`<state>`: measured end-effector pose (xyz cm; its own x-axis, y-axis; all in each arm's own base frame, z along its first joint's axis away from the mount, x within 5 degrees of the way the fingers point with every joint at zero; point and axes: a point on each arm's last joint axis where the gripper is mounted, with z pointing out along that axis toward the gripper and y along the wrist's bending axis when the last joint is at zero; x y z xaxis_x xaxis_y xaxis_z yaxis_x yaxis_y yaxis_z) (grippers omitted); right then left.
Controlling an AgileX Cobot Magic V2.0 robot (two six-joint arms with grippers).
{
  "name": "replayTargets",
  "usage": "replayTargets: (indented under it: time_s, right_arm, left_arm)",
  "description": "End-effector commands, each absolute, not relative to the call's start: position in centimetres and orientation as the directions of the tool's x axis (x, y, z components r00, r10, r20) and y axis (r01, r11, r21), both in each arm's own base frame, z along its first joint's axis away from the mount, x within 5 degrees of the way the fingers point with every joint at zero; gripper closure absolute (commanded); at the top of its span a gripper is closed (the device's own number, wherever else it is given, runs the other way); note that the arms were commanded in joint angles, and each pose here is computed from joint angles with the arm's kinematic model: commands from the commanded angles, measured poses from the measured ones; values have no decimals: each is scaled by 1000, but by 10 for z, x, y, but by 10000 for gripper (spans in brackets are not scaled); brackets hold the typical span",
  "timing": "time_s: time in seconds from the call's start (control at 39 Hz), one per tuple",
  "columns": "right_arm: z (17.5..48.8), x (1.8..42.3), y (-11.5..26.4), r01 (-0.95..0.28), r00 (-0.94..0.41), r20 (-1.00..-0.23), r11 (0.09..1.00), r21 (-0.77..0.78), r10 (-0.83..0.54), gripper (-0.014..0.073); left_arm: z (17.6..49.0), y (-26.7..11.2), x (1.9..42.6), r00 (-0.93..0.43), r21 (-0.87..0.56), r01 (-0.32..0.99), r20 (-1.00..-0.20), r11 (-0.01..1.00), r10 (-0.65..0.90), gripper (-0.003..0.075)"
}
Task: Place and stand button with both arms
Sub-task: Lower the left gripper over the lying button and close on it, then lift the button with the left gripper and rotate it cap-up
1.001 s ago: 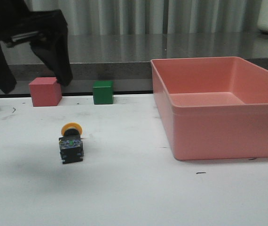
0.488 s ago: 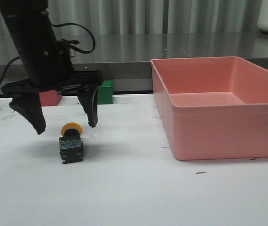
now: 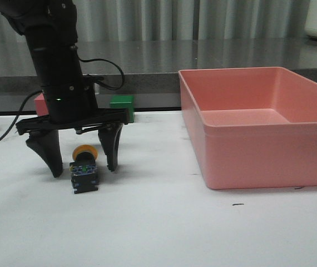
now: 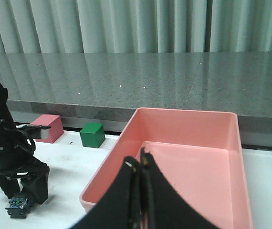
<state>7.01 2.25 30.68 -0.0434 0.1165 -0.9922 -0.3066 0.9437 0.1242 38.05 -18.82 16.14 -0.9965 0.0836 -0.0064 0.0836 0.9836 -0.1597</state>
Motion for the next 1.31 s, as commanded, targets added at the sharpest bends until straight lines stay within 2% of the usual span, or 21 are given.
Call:
replayTargets:
  time_s: [0.0, 0.26, 0.41, 0.51, 0.64, 0.74, 0.87, 1.08, 1.21, 1.28]
  right_arm:
    - [323, 69, 22, -319, 67, -989, 942, 101, 129, 664]
    - [323, 69, 22, -319, 67, -989, 942, 101, 129, 664]
    - [323, 69, 22, -319, 67, -989, 942, 101, 129, 664]
    - [323, 69, 22, -319, 67, -989, 942, 101, 129, 664]
    - [323, 69, 22, -319, 67, -989, 942, 101, 129, 664]
    - [323, 69, 22, -319, 67, -989, 942, 101, 129, 664]
    - [323, 69, 22, -319, 67, -989, 942, 101, 129, 664]
    - [323, 69, 22, -319, 67, -989, 942, 101, 129, 664]
    - [323, 69, 22, -319, 67, -989, 942, 101, 129, 664]
    - [323, 69, 22, -319, 67, -989, 942, 101, 129, 664]
  left_arm:
    - [188, -192, 380, -996, -198, 78, -53, 977, 68, 253]
    - [191, -192, 379, -997, -195, 79, -38, 978, 73, 528]
    - [202, -194, 383, -994, -205, 94, -78, 974, 80, 573]
    - [217, -195, 384, -979, -217, 135, -178, 967, 97, 573]
    - [246, -198, 377, -911, -175, 216, -389, 961, 134, 573]
    - [267, -191, 365, -835, -168, 227, -540, 959, 103, 573]
    - [284, -174, 349, -728, -153, 239, -682, 959, 72, 573]
    - [291, -153, 316, -499, -69, 360, -857, 930, 130, 573]
    - [278, -147, 292, -354, -19, 461, -921, 887, 164, 573]
    - [269, -144, 282, -273, -28, 507, -953, 862, 130, 573]
